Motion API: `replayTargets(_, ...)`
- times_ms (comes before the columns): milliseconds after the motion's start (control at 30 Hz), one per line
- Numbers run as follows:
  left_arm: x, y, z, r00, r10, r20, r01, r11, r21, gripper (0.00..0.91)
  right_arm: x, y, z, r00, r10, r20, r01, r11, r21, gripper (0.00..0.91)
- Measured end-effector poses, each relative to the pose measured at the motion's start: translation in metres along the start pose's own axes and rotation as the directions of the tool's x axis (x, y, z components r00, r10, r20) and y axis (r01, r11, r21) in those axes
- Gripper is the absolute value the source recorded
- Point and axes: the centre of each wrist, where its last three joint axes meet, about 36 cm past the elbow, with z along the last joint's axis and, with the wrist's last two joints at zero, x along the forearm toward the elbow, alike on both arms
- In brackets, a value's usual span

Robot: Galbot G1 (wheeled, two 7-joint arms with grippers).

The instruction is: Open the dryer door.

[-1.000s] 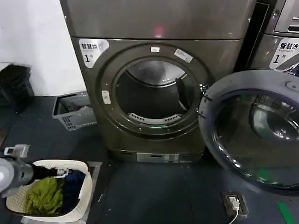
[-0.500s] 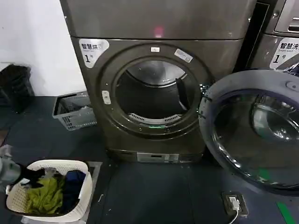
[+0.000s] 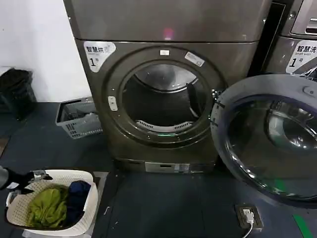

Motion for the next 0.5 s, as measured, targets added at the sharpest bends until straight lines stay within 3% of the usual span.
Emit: replayTargets(500, -0.007, 0.008, 0.000, 1.000, -0.010, 0.005, 0.010, 1.000, 0.016, 0.907, -0.005, -0.028, -0.007, 0.988, 0.148, 0.046, -0.146, 0.989, -0.039, 0.907)
